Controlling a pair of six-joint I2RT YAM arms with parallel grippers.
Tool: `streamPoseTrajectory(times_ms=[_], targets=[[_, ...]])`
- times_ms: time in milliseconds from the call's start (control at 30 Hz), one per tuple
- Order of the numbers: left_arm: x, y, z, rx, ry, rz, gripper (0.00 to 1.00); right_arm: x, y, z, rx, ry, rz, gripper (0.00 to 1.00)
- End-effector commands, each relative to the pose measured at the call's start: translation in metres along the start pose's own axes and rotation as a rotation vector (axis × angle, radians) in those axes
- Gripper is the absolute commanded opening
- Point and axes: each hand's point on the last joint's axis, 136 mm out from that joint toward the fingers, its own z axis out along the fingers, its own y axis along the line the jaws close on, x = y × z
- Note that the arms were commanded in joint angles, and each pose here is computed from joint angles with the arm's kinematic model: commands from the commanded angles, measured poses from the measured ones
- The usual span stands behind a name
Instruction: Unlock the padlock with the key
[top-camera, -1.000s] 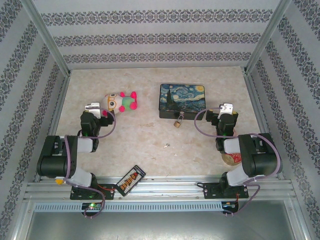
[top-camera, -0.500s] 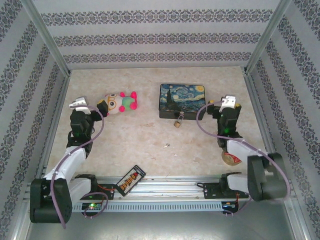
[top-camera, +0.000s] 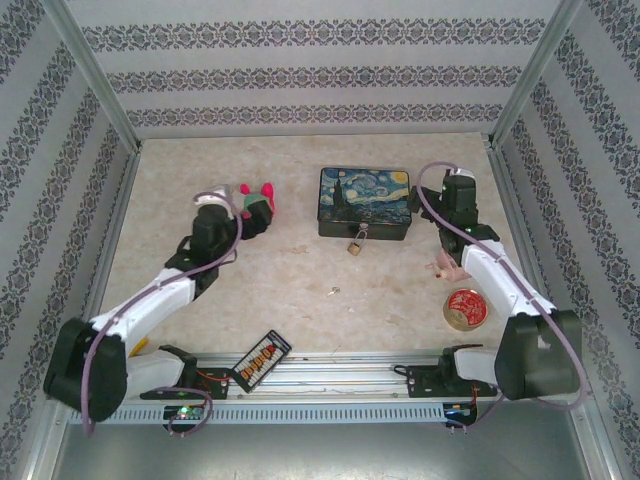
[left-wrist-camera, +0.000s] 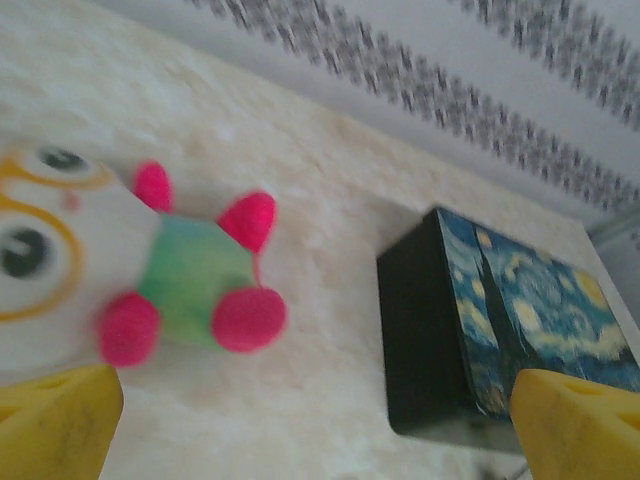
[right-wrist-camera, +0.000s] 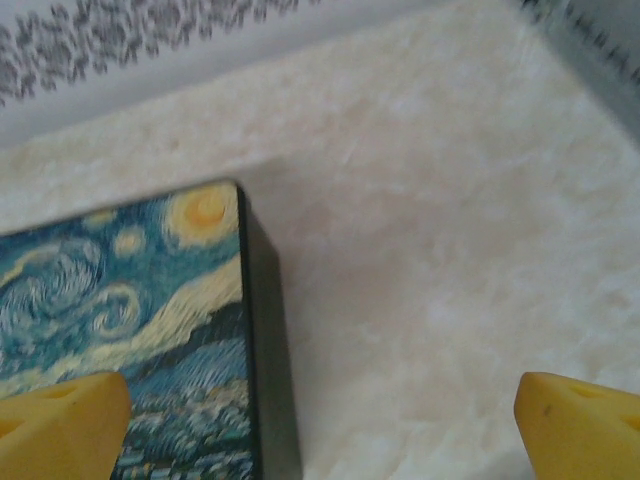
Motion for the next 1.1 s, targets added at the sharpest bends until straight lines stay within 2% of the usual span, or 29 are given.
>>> streamPoseTrajectory(times_ms=[0,167,300,500,633,833,1067], targets=[[0.026,-0.026,0.025,0.045,0.097,-0.029,0.99,0.023,0.007,0.007,-0.040,0.163,0.073,0.96],[0.053,-0.064,0.060,0.098,0.191,0.037,0.99,0.037,0.014,0.028,-0.093,0.264,0.109,0.85],[0.067,-0.085,0.085,0.128,0.232,0.075,0.84,0.046,0.022,0.043,-0.138,0.334,0.124,0.80],[0.080,-0.097,0.118,0.139,0.270,0.082,0.82,0.057,0.032,0.064,-0.187,0.403,0.137,0.70],[0.088,-0.103,0.133,0.154,0.296,0.080,0.72,0.063,0.043,0.071,-0.243,0.450,0.153,0.63],[0.107,-0.090,0.133,0.124,0.333,0.071,0.55,0.076,0.066,0.070,-0.323,0.503,0.138,0.55],[0.117,-0.054,0.102,0.022,0.308,0.037,0.43,0.099,0.100,0.057,-0.408,0.576,0.100,0.51]])
